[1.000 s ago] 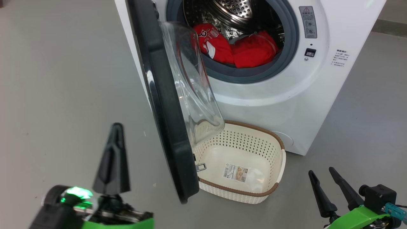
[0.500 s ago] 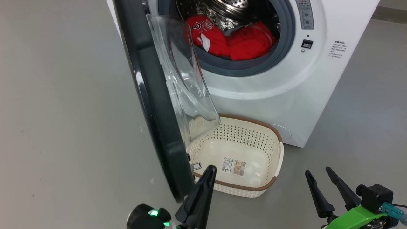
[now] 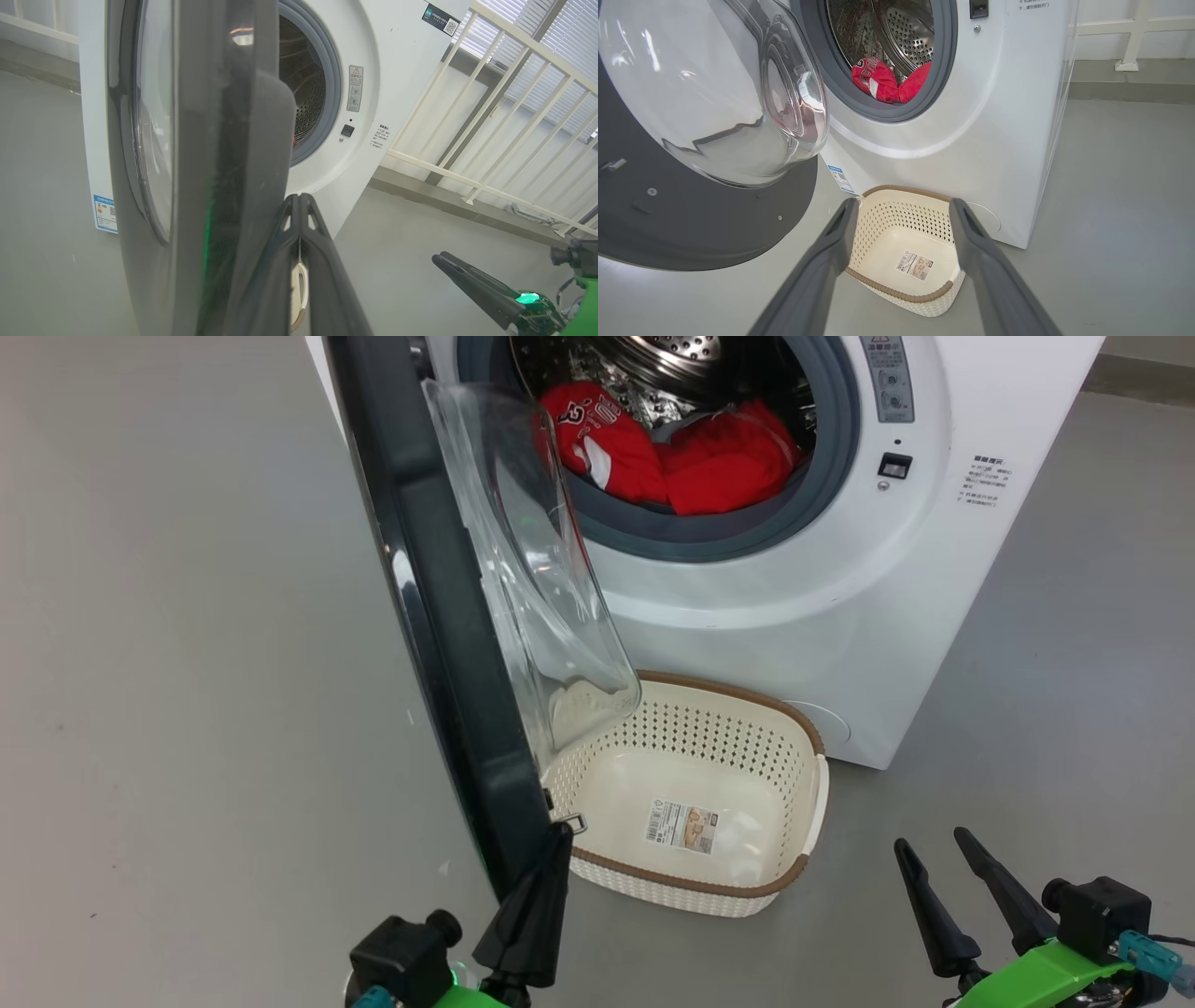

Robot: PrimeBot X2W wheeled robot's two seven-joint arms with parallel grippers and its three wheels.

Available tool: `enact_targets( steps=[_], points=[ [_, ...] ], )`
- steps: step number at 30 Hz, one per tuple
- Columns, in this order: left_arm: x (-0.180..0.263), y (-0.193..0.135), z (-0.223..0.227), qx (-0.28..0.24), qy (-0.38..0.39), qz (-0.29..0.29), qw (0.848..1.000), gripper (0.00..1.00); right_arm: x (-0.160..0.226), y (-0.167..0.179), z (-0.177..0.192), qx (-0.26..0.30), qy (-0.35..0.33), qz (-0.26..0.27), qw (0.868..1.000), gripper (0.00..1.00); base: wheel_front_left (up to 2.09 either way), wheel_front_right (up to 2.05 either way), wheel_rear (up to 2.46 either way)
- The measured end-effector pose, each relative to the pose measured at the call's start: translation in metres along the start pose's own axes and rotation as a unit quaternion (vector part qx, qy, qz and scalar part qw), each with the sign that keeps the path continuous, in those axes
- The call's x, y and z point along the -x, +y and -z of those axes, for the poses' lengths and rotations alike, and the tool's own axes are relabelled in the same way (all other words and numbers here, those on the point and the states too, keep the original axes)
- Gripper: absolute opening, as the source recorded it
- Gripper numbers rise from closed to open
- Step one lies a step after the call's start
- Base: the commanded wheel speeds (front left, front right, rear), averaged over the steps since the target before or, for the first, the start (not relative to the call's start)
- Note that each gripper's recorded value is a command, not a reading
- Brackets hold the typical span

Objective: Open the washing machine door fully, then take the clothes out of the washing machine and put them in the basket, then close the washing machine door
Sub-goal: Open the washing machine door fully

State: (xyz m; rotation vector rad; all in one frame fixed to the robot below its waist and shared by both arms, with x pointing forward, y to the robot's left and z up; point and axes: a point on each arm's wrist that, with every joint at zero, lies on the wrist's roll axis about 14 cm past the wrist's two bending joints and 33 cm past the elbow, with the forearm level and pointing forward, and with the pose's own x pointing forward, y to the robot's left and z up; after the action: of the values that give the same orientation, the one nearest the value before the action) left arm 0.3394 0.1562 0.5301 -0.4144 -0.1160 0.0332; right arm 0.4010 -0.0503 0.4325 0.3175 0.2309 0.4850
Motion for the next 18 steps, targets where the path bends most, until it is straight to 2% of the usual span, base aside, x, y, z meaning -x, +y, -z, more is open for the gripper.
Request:
enact_targets(
  steps=[13,18],
  points=[
    [0.001,0.012,0.007,-0.001,0.011,-0.017,1.0,0.0,0.0,0.005,-0.001,0.002,-0.002,-0.006,1.0,1.0,0.0,0.0,0.0],
    [0.003,0.031,-0.003,-0.013,-0.005,-0.044,0.999,0.0,0.0,0.008,-0.003,0.003,-0.004,-0.01,1.0,1.0,0.0,0.0,0.0]
  ],
)
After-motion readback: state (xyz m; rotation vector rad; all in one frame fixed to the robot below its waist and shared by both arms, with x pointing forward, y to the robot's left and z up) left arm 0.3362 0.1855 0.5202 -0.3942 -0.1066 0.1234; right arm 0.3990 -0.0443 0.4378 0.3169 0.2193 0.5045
